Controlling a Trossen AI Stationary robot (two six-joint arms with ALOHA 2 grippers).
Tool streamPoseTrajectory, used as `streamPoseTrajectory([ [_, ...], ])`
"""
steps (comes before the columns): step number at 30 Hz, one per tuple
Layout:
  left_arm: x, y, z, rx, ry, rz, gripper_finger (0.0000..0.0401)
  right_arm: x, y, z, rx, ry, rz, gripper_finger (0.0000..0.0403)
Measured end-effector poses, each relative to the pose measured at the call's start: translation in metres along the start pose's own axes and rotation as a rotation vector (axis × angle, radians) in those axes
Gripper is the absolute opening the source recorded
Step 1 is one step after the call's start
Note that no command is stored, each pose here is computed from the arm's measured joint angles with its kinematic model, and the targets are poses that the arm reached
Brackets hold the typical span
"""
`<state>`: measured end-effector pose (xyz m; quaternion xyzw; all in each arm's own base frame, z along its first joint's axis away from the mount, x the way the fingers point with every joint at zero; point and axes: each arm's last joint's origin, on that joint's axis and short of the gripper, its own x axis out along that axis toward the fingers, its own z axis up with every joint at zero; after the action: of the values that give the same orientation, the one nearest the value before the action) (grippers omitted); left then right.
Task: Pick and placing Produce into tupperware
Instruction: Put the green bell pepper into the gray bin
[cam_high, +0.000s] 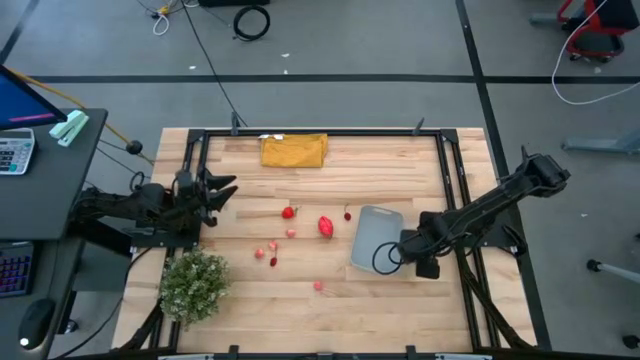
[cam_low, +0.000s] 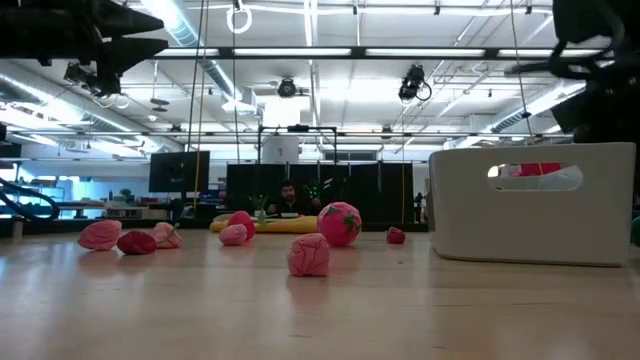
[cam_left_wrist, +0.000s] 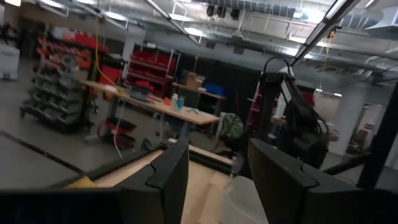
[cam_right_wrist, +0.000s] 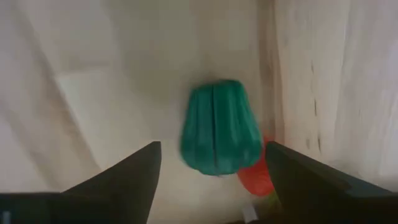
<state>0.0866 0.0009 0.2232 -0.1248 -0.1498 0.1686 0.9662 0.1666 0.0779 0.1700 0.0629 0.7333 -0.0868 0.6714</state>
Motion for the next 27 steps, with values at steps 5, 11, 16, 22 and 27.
streamPoseTrajectory([
  [5, 0.000, -0.001, 0.005, 0.038, -0.046, -0.005, 0.0172, 0.018, -0.004, -0.004, 0.000, -0.005, 0.003, 0.0295],
  [11, 0.000, -0.001, 0.007, 0.035, -0.066, -0.008, 0.0172, 0.039, -0.008, -0.009, 0.006, -0.029, 0.032, 0.0290],
  [16, 0.000, -0.001, 0.007, 0.034, -0.066, -0.008, 0.0172, 0.041, -0.009, -0.011, 0.008, -0.029, 0.026, 0.0273],
  [22, 0.000, -0.001, 0.006, 0.037, -0.060, -0.007, 0.0172, 0.038, -0.007, -0.008, 0.006, -0.054, 0.043, 0.0251],
  [27, 0.000, -0.001, 0.006, 0.030, -0.060, -0.007, 0.0172, 0.037, -0.007, -0.008, 0.024, -0.059, 0.046, 0.0242],
])
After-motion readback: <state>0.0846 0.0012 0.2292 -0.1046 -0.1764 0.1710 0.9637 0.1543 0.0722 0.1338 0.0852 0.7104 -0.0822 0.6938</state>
